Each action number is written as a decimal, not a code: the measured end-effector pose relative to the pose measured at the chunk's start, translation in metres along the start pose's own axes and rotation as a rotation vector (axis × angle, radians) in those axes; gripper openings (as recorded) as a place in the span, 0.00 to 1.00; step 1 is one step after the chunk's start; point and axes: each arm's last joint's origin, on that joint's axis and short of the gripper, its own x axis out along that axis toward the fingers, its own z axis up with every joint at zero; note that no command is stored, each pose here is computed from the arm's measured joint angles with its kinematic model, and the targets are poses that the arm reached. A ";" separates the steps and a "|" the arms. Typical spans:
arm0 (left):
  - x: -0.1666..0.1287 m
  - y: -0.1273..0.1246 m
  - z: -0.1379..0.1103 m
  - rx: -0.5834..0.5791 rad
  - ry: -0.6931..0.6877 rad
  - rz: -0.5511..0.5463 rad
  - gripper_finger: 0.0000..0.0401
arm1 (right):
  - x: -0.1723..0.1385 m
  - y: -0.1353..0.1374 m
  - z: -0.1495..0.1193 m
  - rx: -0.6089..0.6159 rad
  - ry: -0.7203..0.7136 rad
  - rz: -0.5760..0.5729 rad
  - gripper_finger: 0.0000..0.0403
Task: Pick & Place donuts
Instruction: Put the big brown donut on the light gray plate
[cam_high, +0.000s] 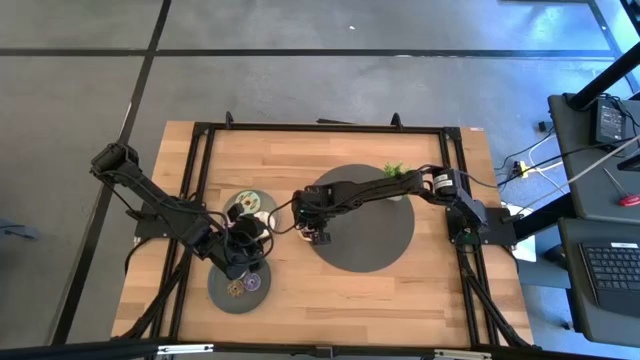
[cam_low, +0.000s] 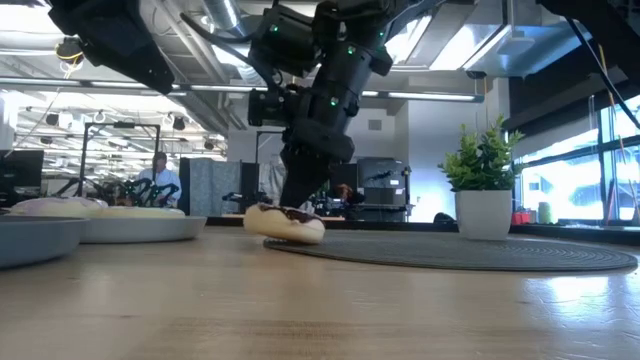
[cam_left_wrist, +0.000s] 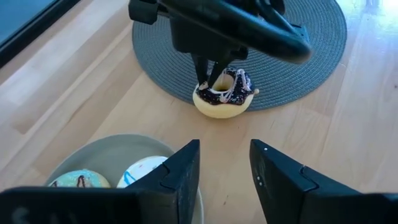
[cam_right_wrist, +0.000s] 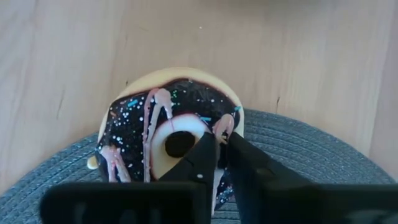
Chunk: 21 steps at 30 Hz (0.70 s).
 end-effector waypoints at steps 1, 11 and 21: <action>0.000 0.000 0.000 -0.002 -0.001 -0.001 0.34 | 0.000 0.000 0.000 0.000 0.000 -0.001 0.12; 0.000 -0.001 0.001 -0.009 -0.007 -0.008 0.36 | -0.013 -0.003 0.013 0.078 -0.036 -0.009 0.36; 0.002 0.000 0.002 0.022 -0.018 0.008 0.36 | -0.064 0.001 -0.012 0.134 0.064 0.004 0.42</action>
